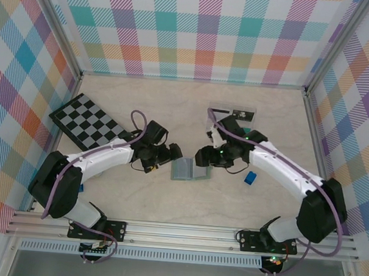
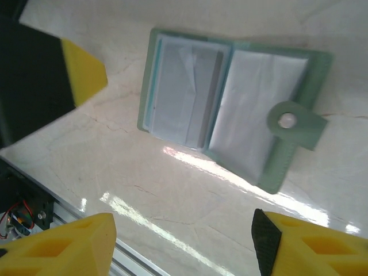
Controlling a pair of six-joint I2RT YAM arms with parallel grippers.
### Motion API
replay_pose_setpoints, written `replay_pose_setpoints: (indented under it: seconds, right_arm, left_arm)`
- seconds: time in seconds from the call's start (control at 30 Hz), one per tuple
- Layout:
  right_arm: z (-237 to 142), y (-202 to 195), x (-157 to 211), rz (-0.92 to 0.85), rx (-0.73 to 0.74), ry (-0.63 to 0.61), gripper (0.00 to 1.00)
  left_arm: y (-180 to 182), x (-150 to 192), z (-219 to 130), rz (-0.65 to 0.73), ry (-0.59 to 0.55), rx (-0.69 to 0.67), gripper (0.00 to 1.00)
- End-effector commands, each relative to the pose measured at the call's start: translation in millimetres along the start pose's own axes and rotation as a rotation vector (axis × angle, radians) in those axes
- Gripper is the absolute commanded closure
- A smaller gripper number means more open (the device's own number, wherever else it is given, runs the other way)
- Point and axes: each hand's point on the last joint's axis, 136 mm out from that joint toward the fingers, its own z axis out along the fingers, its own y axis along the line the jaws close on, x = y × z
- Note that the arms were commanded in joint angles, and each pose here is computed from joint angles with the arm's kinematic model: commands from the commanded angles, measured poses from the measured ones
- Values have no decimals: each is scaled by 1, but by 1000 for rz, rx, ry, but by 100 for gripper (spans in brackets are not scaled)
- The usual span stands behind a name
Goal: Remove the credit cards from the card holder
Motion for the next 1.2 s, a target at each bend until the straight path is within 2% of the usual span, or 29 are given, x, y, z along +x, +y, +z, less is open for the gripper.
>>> replay_pose_setpoints:
  seconds: [0.0,0.2,0.47,0.57,0.6,0.7,0.8,1.17]
  right_arm:
    - [27,10,-7,44,4,13,38]
    - [72,9,-13,47,104,79,47]
    - [101,-14,-15,47,254,120,49]
    - [108,-21,-11,60,286,146,54]
    - [111,-22,-10,60,290,157,55]
    - [118,-28,-4,58,301,181,58]
    - [122,-32,0,62,310,197,61]
    - [125,-46,11,100,283,219,72]
  left_arm:
    - [7,-12,-3,-69,-20,-1,0]
    - [15,-18,-9,-119,-24,1,0]
    - [15,-19,-15,-91,-32,16,0]
    - [11,-17,-14,-75,-20,49,3]
    - [10,-15,-13,-72,-12,58,5]
    - [6,-11,-9,-66,12,94,23]
    - [4,-8,-5,-70,23,118,34]
    - [-20,16,17,-26,141,231,51]
